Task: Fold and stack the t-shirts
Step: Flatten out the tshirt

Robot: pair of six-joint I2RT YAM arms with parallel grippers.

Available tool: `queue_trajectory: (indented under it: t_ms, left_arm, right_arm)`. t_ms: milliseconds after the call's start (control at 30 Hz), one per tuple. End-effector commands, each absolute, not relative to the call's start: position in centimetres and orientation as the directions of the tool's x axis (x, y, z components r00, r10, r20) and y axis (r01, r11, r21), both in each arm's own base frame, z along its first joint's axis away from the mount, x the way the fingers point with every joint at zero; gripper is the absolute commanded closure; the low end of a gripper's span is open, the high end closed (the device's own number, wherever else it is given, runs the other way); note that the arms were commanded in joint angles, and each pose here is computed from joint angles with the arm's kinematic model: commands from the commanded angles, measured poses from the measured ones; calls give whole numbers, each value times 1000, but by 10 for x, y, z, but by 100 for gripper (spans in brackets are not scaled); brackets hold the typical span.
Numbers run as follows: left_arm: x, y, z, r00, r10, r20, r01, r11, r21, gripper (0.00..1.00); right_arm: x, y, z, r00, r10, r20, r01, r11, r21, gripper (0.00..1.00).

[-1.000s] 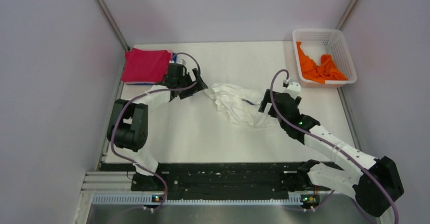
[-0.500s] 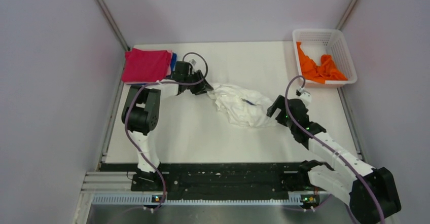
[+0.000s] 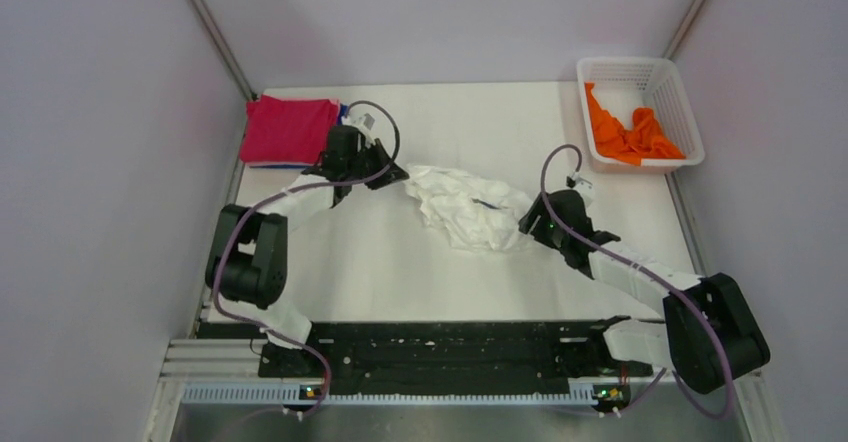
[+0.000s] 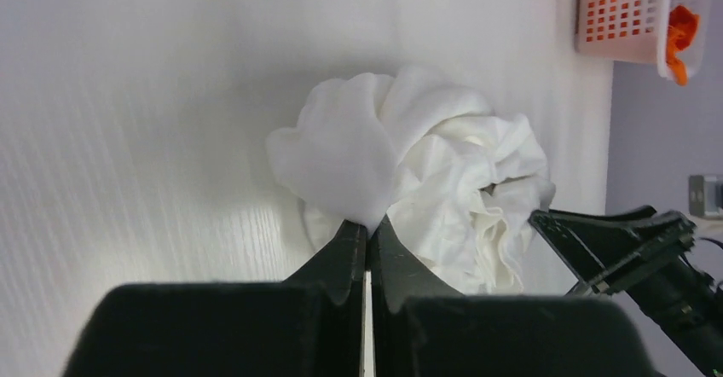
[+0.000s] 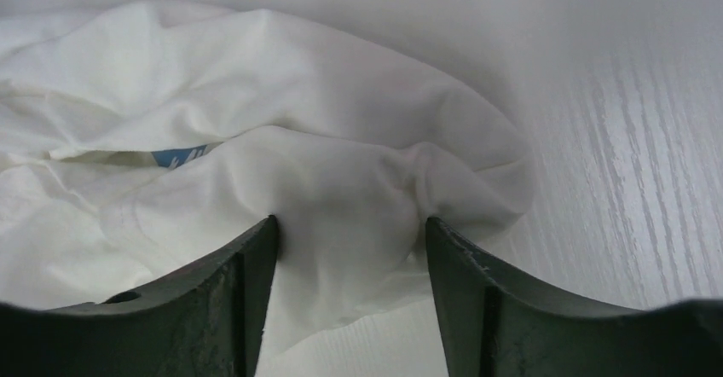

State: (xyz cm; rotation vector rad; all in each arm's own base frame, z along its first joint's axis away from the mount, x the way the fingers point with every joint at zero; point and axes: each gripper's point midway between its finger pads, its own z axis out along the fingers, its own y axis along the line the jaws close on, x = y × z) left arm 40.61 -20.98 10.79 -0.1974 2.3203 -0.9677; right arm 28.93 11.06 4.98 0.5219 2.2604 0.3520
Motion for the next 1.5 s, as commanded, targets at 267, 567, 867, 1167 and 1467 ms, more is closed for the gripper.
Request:
queue_trajectory:
  t_ms: [267, 567, 867, 1167, 1467]
  left_arm:
    - [383, -166, 198, -570, -361, -738, 178, 823, -540, 100]
    - [358, -126, 334, -206, -432, -878, 230, 851, -472, 100]
    - [275, -81, 475, 134, -443, -886, 282, 875, -395, 100]
    - [194, -80, 517, 222, -499, -838, 439, 818, -371, 100]
    - [223, -61, 465, 161, -546, -822, 269, 826, -496, 100]
  right_arm:
    - [346, 122, 111, -455, 474, -754, 152, 876, 458, 100]
    - [335, 113, 264, -196, 434, -880, -62, 890, 452, 100]
    - [259, 118, 441, 50, 442, -896, -406, 829, 386, 100]
    - [161, 134, 503, 83, 471, -878, -687, 666, 292, 100]
    - [206, 128, 447, -13, 434, -901, -540, 755, 372, 100]
